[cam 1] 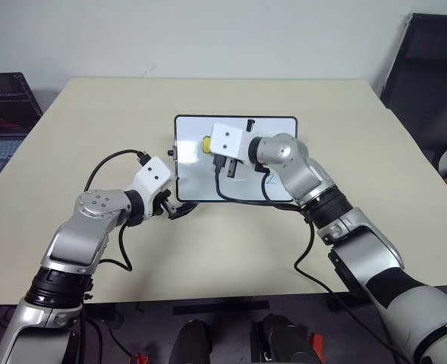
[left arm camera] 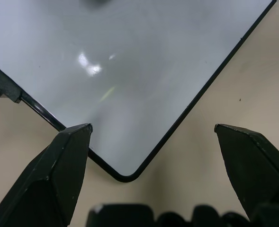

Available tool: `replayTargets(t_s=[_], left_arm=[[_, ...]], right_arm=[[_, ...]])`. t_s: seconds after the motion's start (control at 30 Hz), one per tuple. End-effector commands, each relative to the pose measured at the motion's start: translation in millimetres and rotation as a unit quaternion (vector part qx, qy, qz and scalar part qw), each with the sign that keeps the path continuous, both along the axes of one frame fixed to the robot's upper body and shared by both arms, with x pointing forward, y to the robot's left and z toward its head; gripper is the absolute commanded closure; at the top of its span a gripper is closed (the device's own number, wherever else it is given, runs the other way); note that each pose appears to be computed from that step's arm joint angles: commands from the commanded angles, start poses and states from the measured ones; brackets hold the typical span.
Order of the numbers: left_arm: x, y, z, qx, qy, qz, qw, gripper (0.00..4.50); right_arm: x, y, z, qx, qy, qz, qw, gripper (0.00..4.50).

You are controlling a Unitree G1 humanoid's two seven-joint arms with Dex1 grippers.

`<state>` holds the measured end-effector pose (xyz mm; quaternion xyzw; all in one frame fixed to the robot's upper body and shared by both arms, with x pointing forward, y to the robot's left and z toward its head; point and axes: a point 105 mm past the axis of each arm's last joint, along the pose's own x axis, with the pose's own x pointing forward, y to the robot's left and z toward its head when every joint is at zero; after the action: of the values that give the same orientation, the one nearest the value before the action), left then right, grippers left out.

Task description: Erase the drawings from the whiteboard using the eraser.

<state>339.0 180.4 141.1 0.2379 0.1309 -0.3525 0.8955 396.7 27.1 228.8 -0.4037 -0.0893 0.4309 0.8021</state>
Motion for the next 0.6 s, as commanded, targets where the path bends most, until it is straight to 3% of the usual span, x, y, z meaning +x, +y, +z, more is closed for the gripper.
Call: replayTargets(t_s=[0.03, 0.3, 0.4, 0.6], left_arm=[[-7, -8, 22, -0.03, -0.038, -0.031, 0.998, 0.0], [-18, -23, 33, -0.093, -0.03, -0.077, 0.992, 0.0], [-13, -23, 32, -0.084, -0.033, -0.086, 0.992, 0.0], [-8, -20, 23, -0.057, -0.03, -0.098, 0.993, 0.0]], right_arm=[[-19, -22, 13, 0.076, 0.05, -0.006, 0.996, 4.46], [-54, -101, -17, 0.139, 0.158, -0.103, 0.972, 4.49], [-68, -133, -43, 0.149, 0.198, -0.163, 0.955, 4.5], [-73, -146, -65, 0.136, 0.205, -0.206, 0.947, 4.5]])
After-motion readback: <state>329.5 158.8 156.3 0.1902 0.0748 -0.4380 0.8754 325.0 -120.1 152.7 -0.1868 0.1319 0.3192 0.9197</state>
